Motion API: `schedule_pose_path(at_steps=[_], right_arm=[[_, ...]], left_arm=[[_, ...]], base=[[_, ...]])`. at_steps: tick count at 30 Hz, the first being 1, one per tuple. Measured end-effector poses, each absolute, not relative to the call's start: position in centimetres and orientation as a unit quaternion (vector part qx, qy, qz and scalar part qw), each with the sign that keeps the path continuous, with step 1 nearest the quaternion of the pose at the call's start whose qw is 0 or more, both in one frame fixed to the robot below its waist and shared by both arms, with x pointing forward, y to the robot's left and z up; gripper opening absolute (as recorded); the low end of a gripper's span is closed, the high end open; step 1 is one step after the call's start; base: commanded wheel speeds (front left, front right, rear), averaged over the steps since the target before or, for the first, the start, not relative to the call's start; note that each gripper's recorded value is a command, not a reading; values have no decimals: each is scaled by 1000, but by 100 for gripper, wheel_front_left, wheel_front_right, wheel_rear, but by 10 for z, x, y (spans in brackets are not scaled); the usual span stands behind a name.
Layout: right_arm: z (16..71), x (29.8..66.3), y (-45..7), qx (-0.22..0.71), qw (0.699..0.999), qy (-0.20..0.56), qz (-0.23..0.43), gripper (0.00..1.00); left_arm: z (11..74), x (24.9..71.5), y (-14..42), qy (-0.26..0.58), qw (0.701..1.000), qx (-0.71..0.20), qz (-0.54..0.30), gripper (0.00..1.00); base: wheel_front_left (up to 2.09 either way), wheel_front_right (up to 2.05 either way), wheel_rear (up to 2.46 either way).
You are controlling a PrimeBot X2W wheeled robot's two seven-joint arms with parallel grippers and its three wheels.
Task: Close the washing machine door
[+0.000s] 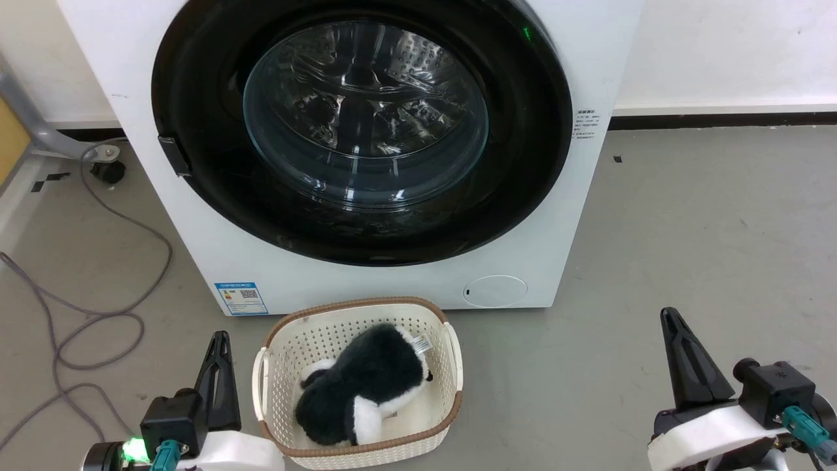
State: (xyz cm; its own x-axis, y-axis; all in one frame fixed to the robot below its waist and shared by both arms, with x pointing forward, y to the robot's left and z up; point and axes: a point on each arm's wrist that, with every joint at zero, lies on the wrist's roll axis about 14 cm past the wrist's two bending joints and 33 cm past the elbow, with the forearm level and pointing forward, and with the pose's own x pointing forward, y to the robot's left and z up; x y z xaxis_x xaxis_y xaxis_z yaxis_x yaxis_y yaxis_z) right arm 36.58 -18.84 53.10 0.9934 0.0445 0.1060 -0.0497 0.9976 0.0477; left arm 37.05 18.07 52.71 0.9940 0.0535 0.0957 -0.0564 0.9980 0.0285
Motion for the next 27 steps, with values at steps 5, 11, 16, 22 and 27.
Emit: schedule_pose_path(at_steps=[5,11,16,22,27], right_arm=[[531,367,-187,24,998,-50,27,0],[531,367,-184,21,998,-46,30,0],[531,368,-183,16,998,-43,33,0],[532,369,-181,15,998,-40,36,0],[532,370,-179,11,998,-37,39,0]], left_arm=[[527,370,181,-44,999,15,27,0],[526,370,181,-40,999,15,25,0],[526,370,181,-36,999,15,26,0],[526,370,181,-32,999,15,23,0],[525,370,180,-28,999,15,20,0]], base=[[0,0,0],[0,0,0],[0,0,0],[0,0,0],[0,0,0]])
